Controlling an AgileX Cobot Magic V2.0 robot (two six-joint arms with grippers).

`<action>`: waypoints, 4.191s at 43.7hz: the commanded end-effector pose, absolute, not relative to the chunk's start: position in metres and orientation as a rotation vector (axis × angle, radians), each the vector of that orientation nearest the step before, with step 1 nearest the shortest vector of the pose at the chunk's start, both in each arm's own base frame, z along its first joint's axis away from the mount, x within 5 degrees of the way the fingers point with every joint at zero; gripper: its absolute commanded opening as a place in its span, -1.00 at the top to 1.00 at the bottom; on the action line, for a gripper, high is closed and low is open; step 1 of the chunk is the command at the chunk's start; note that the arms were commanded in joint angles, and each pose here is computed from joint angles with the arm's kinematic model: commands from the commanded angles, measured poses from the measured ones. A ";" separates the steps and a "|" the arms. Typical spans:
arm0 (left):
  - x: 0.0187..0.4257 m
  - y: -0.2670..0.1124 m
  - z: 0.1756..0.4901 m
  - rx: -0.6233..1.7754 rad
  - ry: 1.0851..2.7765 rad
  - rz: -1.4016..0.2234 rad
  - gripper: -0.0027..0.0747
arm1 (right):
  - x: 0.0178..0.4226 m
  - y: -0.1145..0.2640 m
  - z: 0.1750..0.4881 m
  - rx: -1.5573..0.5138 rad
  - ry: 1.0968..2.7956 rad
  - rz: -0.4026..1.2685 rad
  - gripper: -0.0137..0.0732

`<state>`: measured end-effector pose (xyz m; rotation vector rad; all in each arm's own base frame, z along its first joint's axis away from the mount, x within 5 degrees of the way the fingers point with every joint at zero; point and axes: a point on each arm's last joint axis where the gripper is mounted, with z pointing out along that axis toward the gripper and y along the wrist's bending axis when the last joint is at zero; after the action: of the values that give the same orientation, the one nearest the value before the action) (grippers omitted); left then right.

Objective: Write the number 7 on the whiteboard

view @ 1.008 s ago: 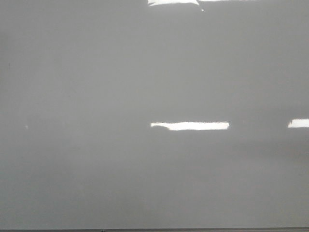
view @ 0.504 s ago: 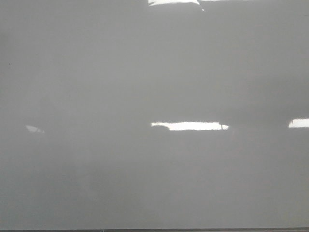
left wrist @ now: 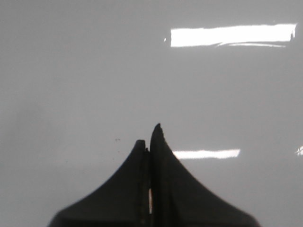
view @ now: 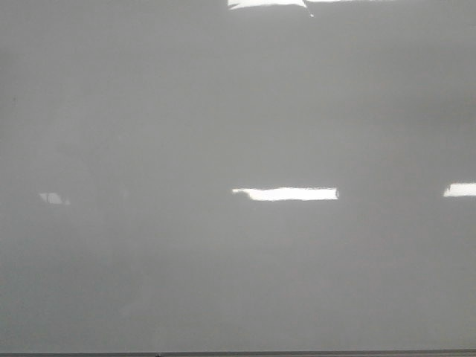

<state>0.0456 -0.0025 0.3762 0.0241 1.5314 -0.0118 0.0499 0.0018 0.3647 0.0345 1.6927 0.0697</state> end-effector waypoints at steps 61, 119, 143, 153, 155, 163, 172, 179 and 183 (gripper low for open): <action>0.200 -0.006 0.318 -0.019 2.166 -0.083 -0.44 | 0.092 0.020 0.343 -0.260 1.970 0.100 -0.68; 0.307 -0.004 0.258 -0.016 2.254 -0.042 0.65 | 0.092 0.020 0.343 -0.260 1.969 0.100 -0.68; 0.241 -0.063 0.340 0.571 2.394 -0.086 0.98 | 0.097 0.021 0.358 -0.203 1.964 0.137 -0.68; 0.218 -0.124 0.346 1.136 2.308 -0.244 0.98 | 0.117 0.025 0.356 -0.220 2.111 0.123 -0.68; 0.214 -0.138 0.344 1.246 2.268 -0.269 0.98 | 0.122 0.026 0.355 -0.229 2.148 0.123 -0.68; 0.199 -0.186 0.324 1.563 2.160 -0.315 0.98 | 0.137 0.039 0.342 -0.395 2.268 0.124 -0.68; 0.183 -0.221 0.308 1.789 2.027 -0.329 0.98 | 0.136 0.077 0.329 -0.941 2.225 0.240 -0.68; 0.169 -0.236 0.304 1.880 1.956 -0.344 0.98 | 0.131 0.104 0.324 -1.228 2.096 0.351 -0.68; 0.163 -0.240 0.304 1.907 1.933 -0.352 0.98 | 0.130 0.118 0.324 -1.300 2.025 0.428 -0.68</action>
<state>0.1691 -0.2344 0.2845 1.9495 2.0206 -0.3123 0.1278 0.1044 0.3088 -1.2767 2.1712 0.3617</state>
